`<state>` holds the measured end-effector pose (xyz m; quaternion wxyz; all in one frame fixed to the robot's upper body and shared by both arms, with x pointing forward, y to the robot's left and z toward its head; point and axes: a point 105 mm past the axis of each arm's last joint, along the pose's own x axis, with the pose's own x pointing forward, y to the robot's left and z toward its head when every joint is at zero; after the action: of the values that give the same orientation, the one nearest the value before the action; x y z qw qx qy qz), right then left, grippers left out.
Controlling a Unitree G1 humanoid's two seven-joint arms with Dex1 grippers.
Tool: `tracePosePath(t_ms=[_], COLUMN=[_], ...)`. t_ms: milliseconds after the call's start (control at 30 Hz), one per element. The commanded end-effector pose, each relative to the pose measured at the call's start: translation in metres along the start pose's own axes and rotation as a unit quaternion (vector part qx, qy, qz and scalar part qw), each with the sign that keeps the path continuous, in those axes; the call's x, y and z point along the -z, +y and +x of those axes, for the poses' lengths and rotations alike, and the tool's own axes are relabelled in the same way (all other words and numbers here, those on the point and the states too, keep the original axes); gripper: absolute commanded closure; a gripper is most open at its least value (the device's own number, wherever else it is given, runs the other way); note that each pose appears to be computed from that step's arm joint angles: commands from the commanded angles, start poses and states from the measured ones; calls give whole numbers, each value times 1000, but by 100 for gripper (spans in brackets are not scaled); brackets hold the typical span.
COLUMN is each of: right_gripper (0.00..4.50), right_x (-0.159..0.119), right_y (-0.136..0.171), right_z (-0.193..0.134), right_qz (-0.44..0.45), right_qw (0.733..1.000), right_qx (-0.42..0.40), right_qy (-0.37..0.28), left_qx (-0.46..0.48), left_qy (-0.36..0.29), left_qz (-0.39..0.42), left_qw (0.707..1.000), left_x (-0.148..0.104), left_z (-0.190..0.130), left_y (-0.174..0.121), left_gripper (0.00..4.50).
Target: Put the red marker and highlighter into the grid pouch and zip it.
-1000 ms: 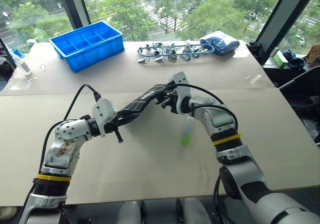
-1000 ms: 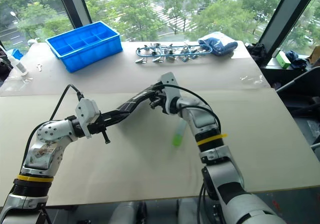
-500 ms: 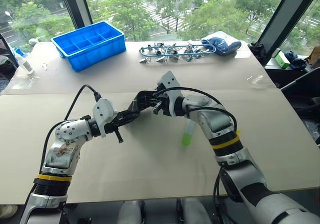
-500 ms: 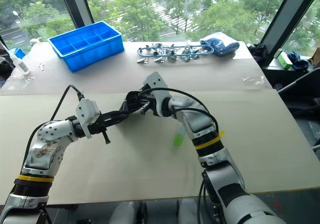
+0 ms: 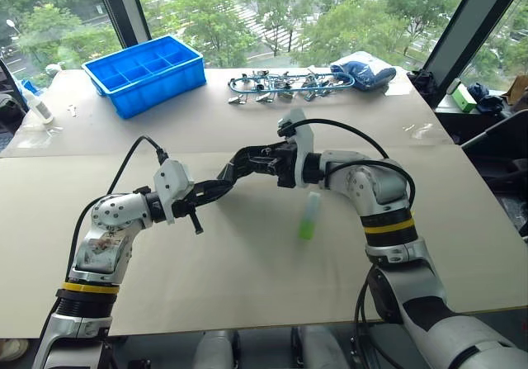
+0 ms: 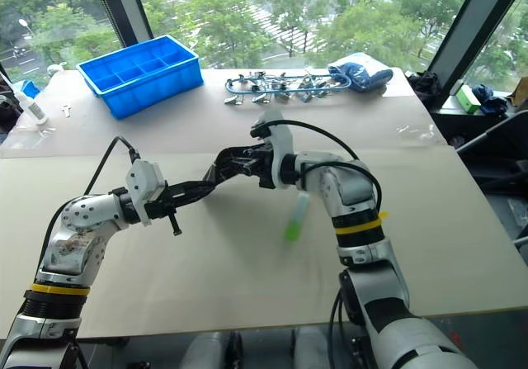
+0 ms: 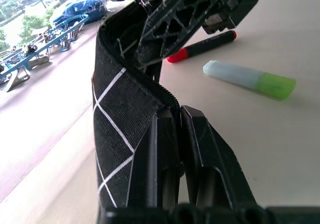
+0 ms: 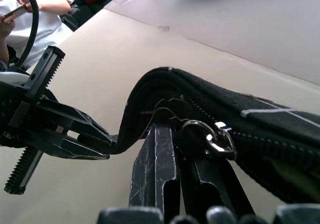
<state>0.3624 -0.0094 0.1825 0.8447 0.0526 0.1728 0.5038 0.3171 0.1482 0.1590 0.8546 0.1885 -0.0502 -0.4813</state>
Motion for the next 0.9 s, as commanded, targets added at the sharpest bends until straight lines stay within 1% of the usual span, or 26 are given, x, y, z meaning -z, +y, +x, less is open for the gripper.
tracePosePath(t_ms=[33,167,300,400,567,633,733,800,900], right_gripper=[446,446,446,446,446,446,446,446,446], right_x=[0,15,8,6,2,3,8,13,17], right_y=[11,10,-9,-23,-34,-37,-42,-41,-38], right_z=[-7,-7,-3,-7,-13,-13,-11,-9,-8], right_qz=[-38,-76,-80,-79,-68,-58,-46,-43,-41], right_qw=[999,996,996,996,996,997,997,997,998], right_qx=[-32,-37,10,35,51,55,62,61,56], right_qy=[8,41,23,17,5,3,4,8,12], left_qx=[1,0,1,7,28,51,119,134,121], left_qy=[-13,-12,-13,-8,11,37,111,119,105], left_qz=[22,23,23,23,29,33,56,44,33], left_qw=[1000,1000,1000,1000,999,997,985,983,987], left_x=[-12,-12,-12,-10,-2,9,42,51,50], left_z=[-1,-2,-1,-2,-4,-6,-17,-20,-14], left_y=[3,5,3,0,-8,-17,-43,-54,-55], left_gripper=[450,450,450,450,450,450,450,450,450])
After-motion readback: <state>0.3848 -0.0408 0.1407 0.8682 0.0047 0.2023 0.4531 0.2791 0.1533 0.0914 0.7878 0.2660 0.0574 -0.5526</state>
